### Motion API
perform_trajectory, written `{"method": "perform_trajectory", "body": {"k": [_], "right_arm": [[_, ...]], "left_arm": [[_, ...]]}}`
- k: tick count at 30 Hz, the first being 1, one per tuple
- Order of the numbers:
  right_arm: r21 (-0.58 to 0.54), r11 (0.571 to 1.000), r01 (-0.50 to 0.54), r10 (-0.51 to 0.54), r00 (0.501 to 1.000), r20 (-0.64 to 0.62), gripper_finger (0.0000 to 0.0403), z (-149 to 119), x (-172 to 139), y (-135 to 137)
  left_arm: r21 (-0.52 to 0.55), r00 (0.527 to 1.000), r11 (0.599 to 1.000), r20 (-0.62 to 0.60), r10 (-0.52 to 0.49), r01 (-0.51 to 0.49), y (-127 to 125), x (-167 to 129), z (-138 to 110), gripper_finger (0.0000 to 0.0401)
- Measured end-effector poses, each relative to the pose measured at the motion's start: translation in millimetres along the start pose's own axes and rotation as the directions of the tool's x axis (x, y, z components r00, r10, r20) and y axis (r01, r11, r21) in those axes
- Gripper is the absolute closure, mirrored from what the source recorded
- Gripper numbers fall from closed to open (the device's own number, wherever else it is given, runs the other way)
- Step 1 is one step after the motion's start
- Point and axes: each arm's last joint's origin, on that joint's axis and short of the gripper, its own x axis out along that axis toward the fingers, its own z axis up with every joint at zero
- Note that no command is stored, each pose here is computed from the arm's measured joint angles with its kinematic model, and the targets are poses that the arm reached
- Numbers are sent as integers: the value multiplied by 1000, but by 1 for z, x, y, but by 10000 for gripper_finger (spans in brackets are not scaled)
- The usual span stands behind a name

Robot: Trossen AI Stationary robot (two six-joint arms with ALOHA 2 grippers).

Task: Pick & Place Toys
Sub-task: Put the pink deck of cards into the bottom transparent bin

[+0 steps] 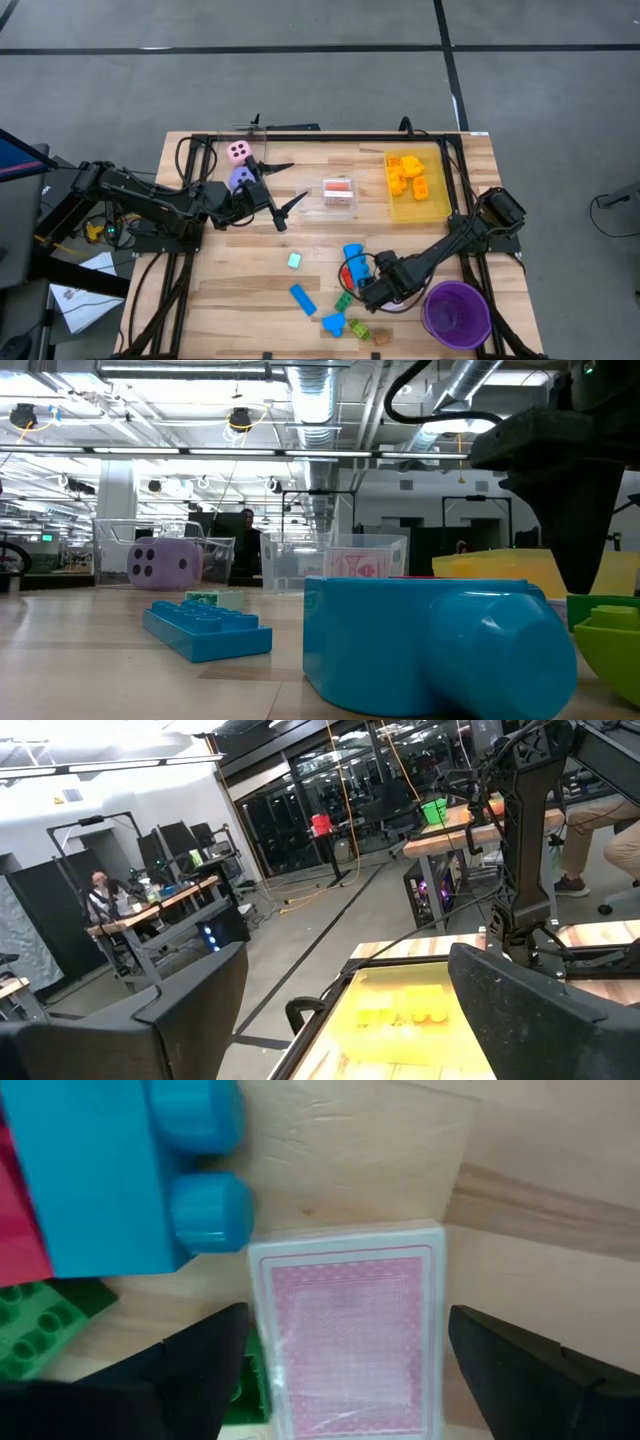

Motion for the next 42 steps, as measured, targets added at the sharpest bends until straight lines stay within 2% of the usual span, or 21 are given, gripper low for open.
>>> {"method": "perform_trajectory", "body": {"k": [9,14,18,29,36,42], "right_arm": [[1,1000,9,-9,1000,4,67,0,1,-1],[-24,998,56,-56,998,-14,67,-1,19,4],[-49,998,31,-33,999,-37,67,1,24,10],[-60,997,42,-44,998,-44,68,2,25,10],[-82,996,41,-45,998,-43,88,2,26,10],[-108,993,38,-43,998,-39,91,3,24,9]], "left_arm": [[0,1000,1000,0,0,0,0,0,0,59],[0,1000,1000,0,0,0,0,0,0,59],[2,1000,1000,-3,-2,2,0,0,0,59],[4,1000,1000,-5,-2,2,0,0,-1,59],[4,1000,1000,-5,-2,2,0,0,-1,59],[4,1000,1000,-5,-2,2,0,0,-1,59]]}}
